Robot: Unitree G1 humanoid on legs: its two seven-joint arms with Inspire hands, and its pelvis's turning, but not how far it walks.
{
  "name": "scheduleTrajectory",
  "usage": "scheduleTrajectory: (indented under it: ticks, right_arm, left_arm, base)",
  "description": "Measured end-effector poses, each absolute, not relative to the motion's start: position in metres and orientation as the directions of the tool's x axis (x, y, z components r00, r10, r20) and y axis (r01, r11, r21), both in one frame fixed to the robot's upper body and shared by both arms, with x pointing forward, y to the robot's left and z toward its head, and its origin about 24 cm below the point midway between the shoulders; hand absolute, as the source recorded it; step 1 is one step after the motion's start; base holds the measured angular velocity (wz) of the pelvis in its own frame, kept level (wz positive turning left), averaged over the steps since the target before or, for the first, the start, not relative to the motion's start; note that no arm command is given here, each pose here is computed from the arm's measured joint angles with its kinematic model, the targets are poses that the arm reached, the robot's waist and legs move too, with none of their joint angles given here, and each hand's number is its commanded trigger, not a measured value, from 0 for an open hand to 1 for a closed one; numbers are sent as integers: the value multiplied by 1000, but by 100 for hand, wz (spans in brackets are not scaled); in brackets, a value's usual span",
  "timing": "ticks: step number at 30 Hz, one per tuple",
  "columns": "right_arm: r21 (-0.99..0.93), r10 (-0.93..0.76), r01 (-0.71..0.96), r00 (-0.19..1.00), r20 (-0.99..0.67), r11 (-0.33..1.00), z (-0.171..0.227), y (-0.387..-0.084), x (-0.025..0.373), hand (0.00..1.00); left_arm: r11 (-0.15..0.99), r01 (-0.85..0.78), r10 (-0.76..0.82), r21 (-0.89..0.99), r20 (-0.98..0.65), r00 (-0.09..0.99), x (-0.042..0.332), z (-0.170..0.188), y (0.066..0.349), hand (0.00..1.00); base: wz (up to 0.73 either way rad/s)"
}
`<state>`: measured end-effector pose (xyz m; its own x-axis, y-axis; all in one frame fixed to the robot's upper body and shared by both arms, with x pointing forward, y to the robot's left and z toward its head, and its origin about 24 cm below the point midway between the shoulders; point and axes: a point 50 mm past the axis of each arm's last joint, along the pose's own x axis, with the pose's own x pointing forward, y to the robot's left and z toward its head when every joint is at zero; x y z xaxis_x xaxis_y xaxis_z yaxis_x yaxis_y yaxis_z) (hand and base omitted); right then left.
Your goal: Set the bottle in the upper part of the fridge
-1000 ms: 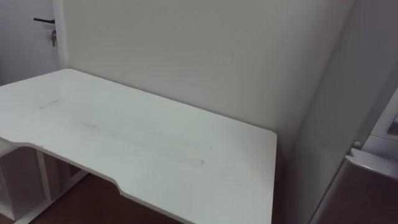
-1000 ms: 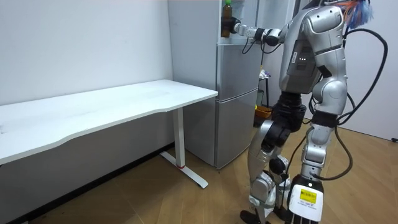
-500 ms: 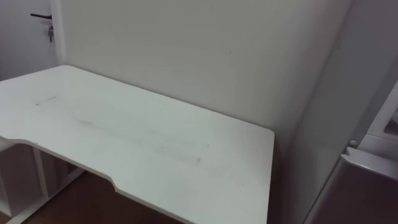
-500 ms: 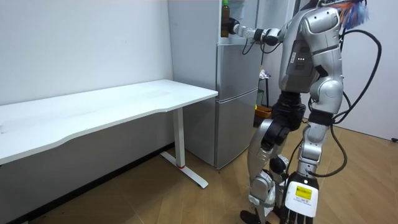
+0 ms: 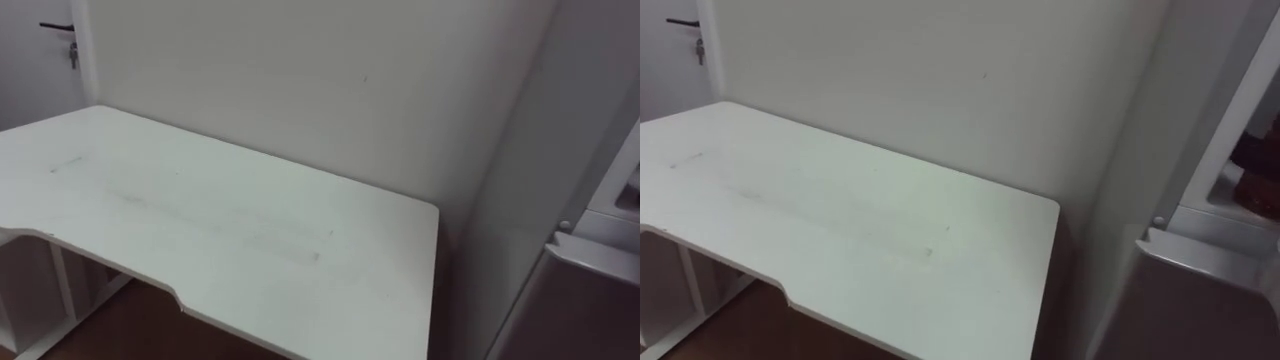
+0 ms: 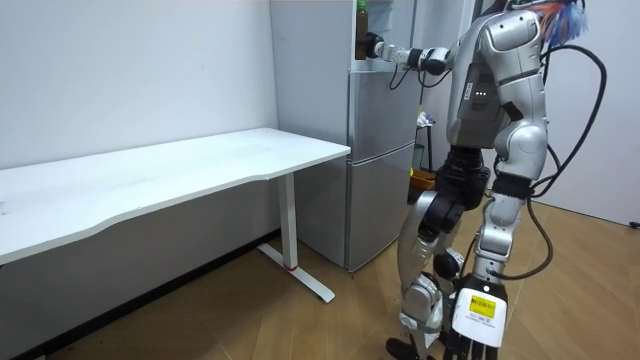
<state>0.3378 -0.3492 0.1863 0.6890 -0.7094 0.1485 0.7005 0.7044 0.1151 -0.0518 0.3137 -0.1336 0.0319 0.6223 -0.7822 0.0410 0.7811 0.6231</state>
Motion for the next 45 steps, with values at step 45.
scheduleTrajectory:
  ticks: [45]
  right_arm:
    - [22,-657,714,630,414,699,202,-318,304,0]
  left_arm:
    - [793,17,609,610,-793,18,-58,-140,293,0]
  base:
    - [1]
